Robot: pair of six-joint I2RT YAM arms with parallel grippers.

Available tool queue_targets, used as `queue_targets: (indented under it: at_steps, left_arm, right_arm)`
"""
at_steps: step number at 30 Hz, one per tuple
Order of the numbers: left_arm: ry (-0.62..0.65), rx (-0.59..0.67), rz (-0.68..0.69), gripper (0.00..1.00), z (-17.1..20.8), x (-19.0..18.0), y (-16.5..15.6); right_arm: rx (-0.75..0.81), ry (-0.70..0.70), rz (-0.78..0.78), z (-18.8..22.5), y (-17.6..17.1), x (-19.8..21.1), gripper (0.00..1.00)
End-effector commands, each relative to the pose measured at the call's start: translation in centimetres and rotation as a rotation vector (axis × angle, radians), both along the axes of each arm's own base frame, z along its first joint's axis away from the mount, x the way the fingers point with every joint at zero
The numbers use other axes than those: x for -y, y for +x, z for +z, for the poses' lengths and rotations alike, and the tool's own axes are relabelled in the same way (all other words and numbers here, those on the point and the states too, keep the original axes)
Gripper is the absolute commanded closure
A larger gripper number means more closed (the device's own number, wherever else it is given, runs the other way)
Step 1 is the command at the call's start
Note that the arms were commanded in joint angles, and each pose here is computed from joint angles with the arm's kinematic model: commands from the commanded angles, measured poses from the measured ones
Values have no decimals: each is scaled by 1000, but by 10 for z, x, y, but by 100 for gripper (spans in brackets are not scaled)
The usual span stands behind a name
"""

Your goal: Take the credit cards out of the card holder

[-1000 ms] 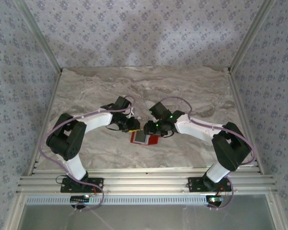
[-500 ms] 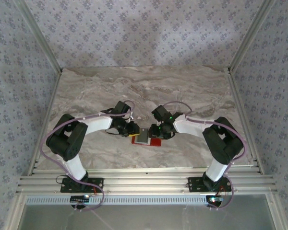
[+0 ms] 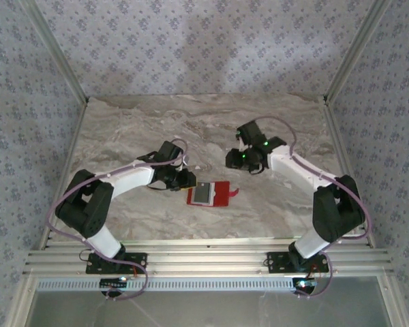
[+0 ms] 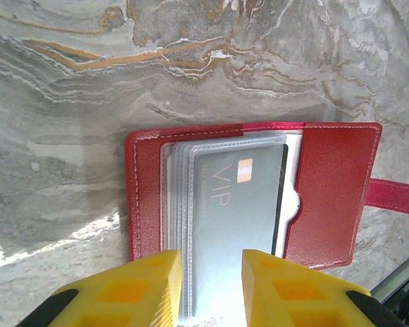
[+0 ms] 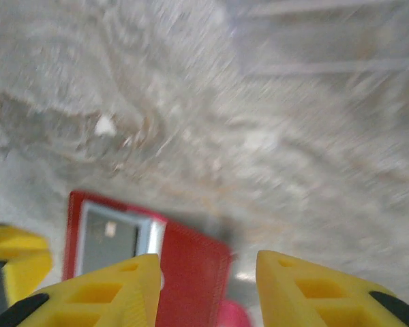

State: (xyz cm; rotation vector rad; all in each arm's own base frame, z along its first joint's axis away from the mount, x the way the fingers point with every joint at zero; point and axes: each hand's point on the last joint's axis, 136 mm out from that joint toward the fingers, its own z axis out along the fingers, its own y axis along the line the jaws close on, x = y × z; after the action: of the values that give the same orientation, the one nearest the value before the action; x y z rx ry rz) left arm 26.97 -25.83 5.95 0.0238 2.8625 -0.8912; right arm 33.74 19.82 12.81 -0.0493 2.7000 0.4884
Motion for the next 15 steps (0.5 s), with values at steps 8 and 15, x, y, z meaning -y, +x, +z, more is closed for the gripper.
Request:
queue_targets:
  at_steps: [8,15]
  left_arm:
    - [16,44,11,70,15,-13,4]
    - [21,38,18,70,12,-19,1]
  right_arm:
    - [67,-95,33,13,82,63,64]
    - [50,-118,54,-3,120,69,67]
